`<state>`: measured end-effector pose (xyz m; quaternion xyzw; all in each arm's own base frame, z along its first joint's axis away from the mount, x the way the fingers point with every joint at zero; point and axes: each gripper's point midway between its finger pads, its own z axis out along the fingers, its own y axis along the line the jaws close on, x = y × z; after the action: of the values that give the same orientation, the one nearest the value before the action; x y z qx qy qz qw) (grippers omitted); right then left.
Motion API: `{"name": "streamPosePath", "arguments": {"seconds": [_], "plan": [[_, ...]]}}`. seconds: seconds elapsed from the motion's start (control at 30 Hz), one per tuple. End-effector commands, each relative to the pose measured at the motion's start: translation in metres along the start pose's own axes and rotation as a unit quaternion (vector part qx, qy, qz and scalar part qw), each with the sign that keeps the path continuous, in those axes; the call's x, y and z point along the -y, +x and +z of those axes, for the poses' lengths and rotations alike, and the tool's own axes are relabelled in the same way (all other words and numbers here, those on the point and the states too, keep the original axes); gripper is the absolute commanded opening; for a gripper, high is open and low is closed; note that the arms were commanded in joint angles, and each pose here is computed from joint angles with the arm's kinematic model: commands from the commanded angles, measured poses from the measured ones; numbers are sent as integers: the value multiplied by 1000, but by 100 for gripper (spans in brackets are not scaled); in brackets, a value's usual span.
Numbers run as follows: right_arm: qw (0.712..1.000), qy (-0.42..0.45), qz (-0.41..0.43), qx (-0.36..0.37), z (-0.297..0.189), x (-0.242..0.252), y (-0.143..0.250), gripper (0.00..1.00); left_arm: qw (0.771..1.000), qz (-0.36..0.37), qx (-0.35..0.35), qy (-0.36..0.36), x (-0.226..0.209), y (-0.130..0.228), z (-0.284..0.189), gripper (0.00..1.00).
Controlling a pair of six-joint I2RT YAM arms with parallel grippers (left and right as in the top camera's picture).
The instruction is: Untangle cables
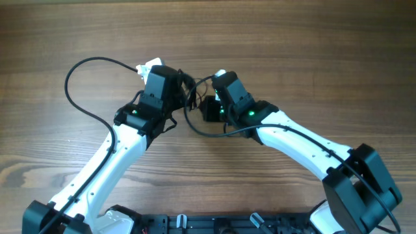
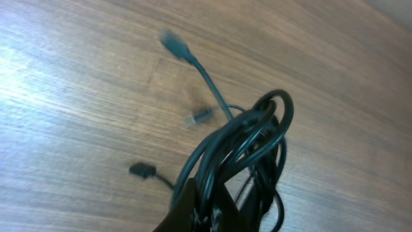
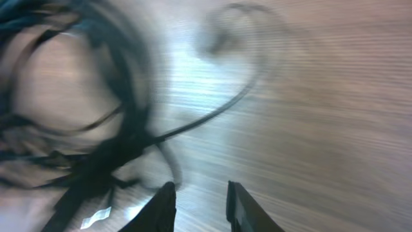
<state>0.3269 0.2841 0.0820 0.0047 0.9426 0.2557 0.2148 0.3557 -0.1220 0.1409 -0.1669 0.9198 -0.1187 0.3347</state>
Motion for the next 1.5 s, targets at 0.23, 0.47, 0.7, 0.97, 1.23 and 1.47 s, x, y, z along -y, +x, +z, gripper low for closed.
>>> {"name": "streamPosePath", "arguments": {"seconds": [0.23, 0.47, 0.7, 0.97, 1.23, 1.47], "plan": [[983, -162, -59, -60, -11, -44, 8, 36, 998, -22, 48, 17, -7, -30, -49, 4], [970, -221, -100, -34, -31, -71, -2, 41, 998, -22, 62, -17, -19, -33, -50, 4], [964, -240, -104, -39, -34, -77, -1, 41, 993, -20, 87, -79, -41, -39, -50, 4], [969, -221, -106, -8, -30, -78, -10, 43, 998, 2, 59, -37, -16, -22, -49, 4], [997, -28, 44, 53, -12, -10, -29, 38, 999, 4, 41, -17, -9, -15, -48, 4], [997, -39, 56, 41, -9, -13, -25, 39, 992, 6, -40, 120, 40, 10, -53, 4]]}}
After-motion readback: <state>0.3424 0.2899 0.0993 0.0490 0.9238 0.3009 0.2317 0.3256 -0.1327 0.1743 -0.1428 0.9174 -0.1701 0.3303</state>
